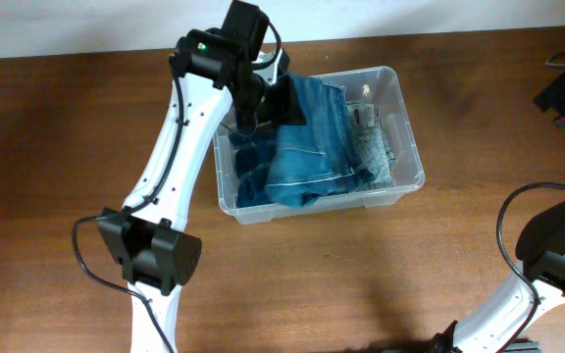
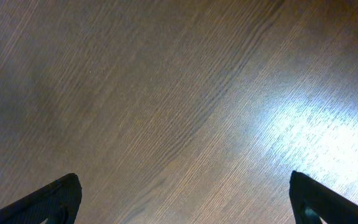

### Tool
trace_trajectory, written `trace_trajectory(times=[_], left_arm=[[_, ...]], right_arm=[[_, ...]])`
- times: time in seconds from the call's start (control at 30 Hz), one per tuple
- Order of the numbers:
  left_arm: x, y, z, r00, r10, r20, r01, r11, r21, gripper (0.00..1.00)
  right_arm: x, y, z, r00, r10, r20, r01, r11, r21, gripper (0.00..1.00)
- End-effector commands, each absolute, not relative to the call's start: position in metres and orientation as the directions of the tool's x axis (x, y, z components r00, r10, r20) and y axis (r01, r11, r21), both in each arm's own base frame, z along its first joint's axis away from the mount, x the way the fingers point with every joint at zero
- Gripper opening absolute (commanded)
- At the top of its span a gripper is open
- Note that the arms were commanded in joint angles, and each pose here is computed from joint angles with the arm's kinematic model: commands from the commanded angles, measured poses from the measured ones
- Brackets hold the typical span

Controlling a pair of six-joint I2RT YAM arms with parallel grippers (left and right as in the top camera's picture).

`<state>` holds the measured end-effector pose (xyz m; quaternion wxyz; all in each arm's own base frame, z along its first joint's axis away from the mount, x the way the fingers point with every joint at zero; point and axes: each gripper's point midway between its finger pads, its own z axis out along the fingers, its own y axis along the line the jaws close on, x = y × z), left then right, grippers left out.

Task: Pack container
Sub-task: 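Lower the dark blue jeans onto the garments in the bin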

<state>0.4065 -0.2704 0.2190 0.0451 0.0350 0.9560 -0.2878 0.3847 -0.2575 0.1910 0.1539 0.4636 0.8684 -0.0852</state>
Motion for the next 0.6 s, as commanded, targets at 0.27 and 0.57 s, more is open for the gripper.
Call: trace_trajectory(times=[0.27, 0.57], left_arm=[[0.441, -0.187, 0.198, -0.955, 0.011, -0.298, 0.035, 0.997, -0.074, 0.99], [0.449, -0.172, 0.200, -0.939, 0.031, -0.342, 0.025, 0.999, 0.022, 0.99]], right_arm=[[0.384, -0.258, 0.188, -0.517, 0.786, -0.341, 0.838, 0.546, -0.010, 0.98], [0.384, -0.258, 0.188, -0.517, 0.786, -0.341, 0.838, 0.546, -0.010, 0.98]])
